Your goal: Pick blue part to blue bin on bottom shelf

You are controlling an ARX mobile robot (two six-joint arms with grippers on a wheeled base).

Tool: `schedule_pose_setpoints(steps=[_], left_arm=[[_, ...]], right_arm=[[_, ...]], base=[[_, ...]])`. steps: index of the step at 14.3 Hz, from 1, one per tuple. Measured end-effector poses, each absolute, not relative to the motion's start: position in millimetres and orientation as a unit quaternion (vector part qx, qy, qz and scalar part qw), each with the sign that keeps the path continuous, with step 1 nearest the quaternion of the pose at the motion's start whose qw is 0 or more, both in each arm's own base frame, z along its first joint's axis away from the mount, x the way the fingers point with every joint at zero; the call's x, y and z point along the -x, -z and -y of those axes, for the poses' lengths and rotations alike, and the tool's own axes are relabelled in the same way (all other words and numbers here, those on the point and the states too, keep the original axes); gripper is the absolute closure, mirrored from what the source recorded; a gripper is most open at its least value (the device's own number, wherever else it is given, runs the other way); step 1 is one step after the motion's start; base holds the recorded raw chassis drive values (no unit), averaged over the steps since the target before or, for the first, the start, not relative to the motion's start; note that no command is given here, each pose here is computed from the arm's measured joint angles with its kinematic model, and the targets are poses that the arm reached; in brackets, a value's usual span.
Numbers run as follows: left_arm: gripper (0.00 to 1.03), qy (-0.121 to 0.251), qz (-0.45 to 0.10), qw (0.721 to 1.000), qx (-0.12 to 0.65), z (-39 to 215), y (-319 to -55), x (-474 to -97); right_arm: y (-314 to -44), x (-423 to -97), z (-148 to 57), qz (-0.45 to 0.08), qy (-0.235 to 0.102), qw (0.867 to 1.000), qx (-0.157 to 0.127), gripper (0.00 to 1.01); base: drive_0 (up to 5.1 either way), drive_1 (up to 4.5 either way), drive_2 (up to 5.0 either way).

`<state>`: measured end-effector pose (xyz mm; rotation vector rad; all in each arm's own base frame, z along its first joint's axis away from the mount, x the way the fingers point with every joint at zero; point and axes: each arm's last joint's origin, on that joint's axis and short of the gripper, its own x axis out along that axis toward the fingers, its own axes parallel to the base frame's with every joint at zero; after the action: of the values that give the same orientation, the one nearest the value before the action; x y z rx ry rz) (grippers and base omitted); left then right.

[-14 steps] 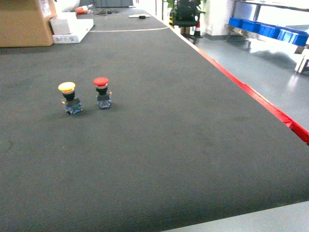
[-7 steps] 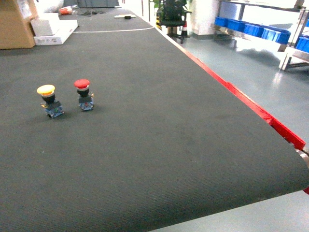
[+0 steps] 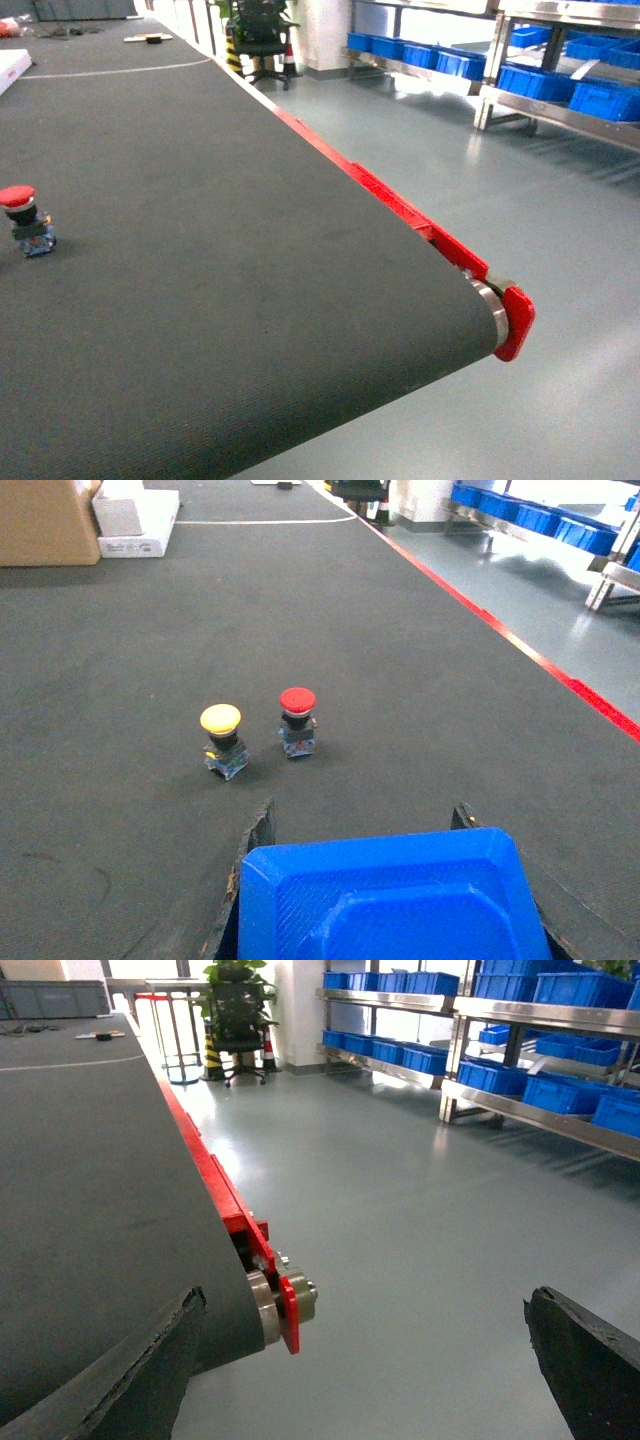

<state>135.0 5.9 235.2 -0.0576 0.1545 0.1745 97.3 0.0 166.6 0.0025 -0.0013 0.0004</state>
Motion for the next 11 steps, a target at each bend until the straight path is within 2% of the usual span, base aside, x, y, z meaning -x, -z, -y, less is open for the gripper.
schedule_pose_setpoints(steps=[11], left_arm=[[0.59, -0.087, -0.077, 0.993, 0.029, -5.9, -235.2, -135.0]], right_arm=[[-166.6, -97.3, 0.0, 0.001, 0.0, 1.0, -0.001, 0.03]], base=[[-1.6, -1.63, -1.6]])
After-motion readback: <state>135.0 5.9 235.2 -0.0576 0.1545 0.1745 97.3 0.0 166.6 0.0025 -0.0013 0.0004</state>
